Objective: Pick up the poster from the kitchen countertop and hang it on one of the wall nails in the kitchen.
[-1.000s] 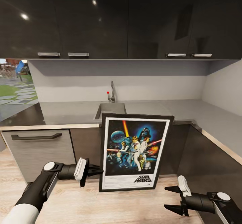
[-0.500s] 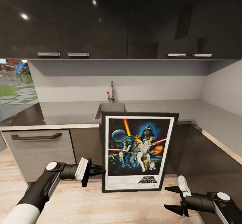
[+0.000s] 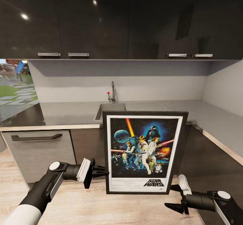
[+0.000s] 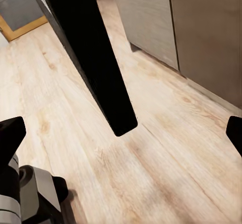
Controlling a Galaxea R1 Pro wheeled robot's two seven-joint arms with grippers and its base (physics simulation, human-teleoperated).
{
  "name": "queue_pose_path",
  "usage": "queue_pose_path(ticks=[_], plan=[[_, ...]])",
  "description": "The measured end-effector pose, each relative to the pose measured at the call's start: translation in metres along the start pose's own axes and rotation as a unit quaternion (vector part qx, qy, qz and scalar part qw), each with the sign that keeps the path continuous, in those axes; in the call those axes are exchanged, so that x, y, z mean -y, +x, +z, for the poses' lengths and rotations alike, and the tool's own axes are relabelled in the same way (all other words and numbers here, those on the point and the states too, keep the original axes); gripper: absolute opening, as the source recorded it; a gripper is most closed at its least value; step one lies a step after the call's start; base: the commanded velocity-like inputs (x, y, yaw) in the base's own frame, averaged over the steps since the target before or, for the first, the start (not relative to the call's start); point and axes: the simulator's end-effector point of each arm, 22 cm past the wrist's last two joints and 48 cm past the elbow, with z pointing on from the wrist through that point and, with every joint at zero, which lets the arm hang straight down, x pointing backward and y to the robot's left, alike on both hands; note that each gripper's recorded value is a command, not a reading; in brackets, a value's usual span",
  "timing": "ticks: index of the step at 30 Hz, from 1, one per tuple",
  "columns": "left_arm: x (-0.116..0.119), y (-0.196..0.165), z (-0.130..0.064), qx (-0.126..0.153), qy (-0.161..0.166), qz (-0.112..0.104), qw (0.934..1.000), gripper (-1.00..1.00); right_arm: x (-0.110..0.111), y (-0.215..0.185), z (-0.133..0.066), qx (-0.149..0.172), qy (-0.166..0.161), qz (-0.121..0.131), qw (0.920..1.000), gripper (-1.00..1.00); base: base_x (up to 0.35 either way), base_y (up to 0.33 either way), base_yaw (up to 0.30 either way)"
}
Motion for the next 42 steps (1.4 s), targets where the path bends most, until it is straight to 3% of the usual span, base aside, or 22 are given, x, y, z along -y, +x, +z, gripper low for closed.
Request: queue_pose_path(ticks=[22,34,42], plan=[[0.0,0.001,0.0,0.0,0.0,-0.002,1.0,-1.0,0.0,-0.031,0.014,0.018,-0.008,-0.033,0.9993,1.0,0.0,0.0,0.0],[0.0,0.003,-0.002,-0.001,-0.001,-0.004,1.0,-1.0,-0.001,-0.03,0.016,0.019,-0.01,-0.034,0.9992,1.0,0.0,0.0,0.0],[-0.002,0.005,-0.014,-0.008,-0.008,-0.005,0.9999,-1.0,0.001,-0.03,0.014,0.019,-0.007,-0.032,0.9993,1.0,0.0,0.0,0.0]])
